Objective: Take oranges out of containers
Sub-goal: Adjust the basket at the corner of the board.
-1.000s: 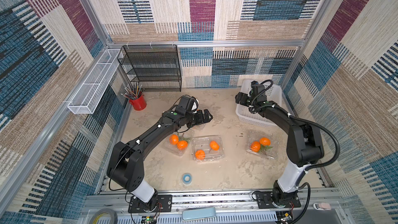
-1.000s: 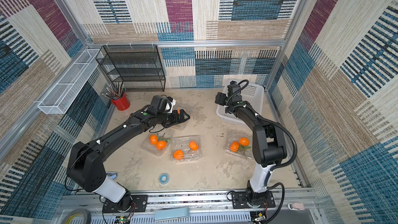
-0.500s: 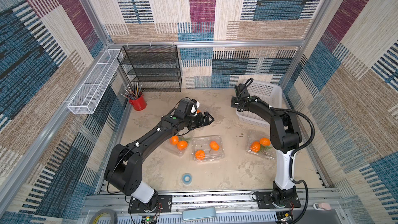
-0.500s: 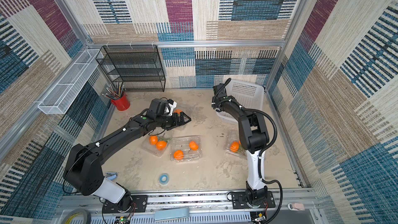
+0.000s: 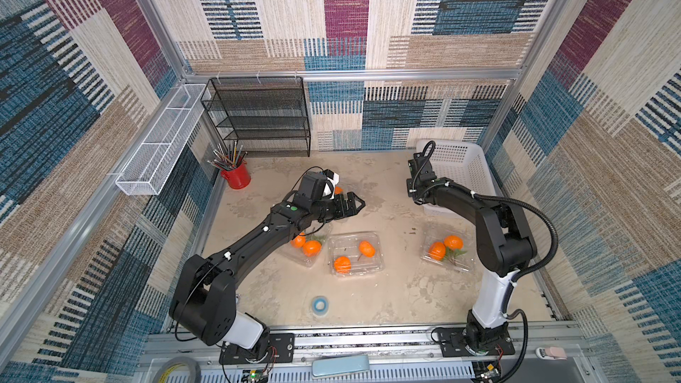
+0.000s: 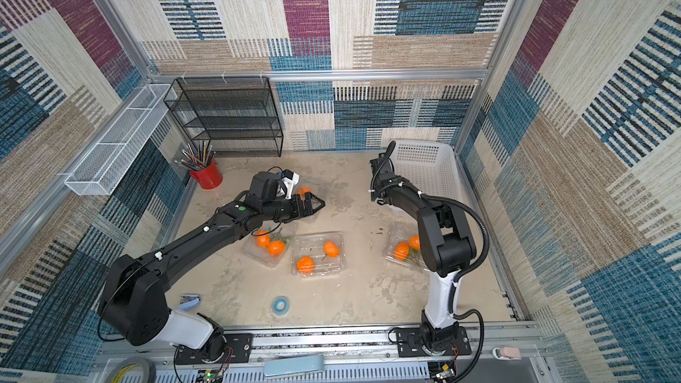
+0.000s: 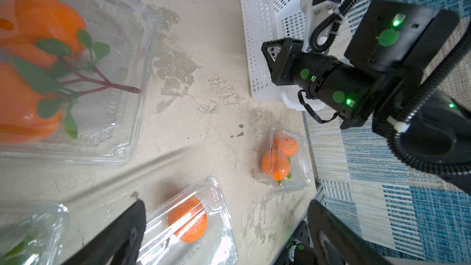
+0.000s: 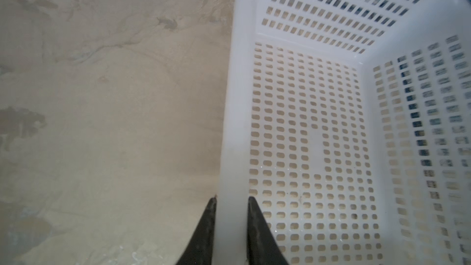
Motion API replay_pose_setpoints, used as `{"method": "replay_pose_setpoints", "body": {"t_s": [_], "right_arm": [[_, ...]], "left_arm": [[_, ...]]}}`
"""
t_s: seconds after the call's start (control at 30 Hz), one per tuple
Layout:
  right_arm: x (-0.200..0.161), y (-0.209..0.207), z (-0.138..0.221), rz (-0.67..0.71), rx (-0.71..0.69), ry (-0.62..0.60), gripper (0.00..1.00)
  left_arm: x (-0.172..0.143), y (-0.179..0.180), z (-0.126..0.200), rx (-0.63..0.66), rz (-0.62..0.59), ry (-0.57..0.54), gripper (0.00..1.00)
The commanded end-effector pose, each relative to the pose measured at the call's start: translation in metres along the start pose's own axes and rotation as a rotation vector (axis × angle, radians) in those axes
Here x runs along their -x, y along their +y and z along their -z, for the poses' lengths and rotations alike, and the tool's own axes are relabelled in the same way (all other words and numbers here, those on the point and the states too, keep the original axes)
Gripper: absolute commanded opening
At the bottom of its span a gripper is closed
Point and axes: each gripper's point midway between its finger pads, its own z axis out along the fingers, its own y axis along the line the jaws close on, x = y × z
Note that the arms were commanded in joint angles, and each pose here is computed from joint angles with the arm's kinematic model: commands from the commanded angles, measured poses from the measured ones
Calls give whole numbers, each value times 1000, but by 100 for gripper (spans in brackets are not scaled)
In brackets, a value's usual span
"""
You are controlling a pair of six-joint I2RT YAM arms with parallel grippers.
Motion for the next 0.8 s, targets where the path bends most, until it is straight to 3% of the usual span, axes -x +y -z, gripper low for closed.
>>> {"method": "replay_pose_setpoints", "body": {"t_s": [0.0,0.3,0.77], "right_arm": [[18,-18,9,105,-64,-112,18],[40,-49,11,146,-60,-213,18],[28,-73,-26,214,-132,-149,17]], "left_arm": [[5,-5,0,-27,0,-23,99],[2,-3,-2,-27,11,-12,100],[4,-3,1,-23,-1,-24,99]]}}
